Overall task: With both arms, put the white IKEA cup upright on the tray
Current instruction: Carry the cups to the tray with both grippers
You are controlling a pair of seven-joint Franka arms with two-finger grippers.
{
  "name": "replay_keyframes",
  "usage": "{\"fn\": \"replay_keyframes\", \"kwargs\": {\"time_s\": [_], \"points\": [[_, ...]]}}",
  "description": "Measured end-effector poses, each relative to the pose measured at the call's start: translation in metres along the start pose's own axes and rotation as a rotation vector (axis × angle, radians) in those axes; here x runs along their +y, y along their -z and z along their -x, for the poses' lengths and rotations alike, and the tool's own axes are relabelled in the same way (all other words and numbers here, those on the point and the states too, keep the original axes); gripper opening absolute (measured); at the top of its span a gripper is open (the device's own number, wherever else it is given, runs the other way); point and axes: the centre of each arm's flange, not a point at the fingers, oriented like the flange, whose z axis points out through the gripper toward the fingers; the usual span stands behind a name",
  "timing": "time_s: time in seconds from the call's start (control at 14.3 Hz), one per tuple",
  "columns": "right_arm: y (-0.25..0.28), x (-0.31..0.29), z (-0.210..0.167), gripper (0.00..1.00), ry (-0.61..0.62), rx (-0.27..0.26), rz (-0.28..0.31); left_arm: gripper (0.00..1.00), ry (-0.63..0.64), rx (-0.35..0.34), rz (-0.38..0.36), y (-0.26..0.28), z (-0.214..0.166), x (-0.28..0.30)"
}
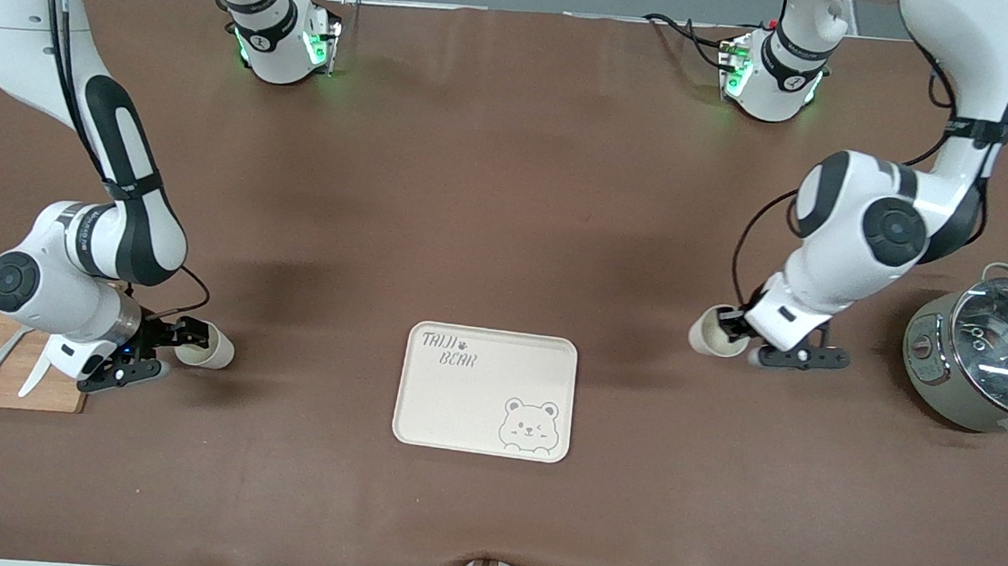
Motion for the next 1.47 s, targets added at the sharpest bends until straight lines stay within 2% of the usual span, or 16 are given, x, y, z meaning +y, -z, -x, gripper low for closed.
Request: {"fn": "replay_keyframes", "kwargs": {"time_s": [0.07,0.14,0.21,0.35,0.56,0.63,0.77,1.26,1.47], "points": [[0.0,0.0,0.0,0.93,0.001,0.0,0.0,0.04,0.022,-0.004,0.006,-0.007,-0.001,0.018],[0.0,-0.001,0.0,0.93,0.002,0.0,0.0,0.04,0.043,-0.01,0.01,-0.016,0.0,0.036],[0.0,-0.001,0.0,0.85,0.003,0.0,-0.001,0.04,0.059,-0.013,0.014,-0.021,0.0,0.049],[-0.001,-0.002,-0.001,0.61,0.012,0.0,-0.001,0.04,0.09,-0.009,0.024,-0.022,0.002,0.072],[0.0,-0.002,-0.001,0.35,0.03,0.001,-0.001,0.04,0.142,-0.003,0.04,-0.022,0.01,0.11],[0.0,-0.002,-0.001,0.21,0.031,0.001,-0.001,0.04,0.158,-0.005,0.044,-0.025,0.014,0.124],[0.0,-0.003,-0.001,0.03,0.032,0.003,-0.003,0.04,0.194,-0.008,0.049,-0.033,0.019,0.149],[0.001,-0.005,-0.002,0.04,0.039,0.004,-0.003,0.04,0.269,0.034,0.034,-0.089,0.016,0.202],[0.003,-0.016,-0.006,0.04,0.05,-0.016,-0.022,0.04,0.276,0.033,0.038,-0.104,0.023,0.212]]}}
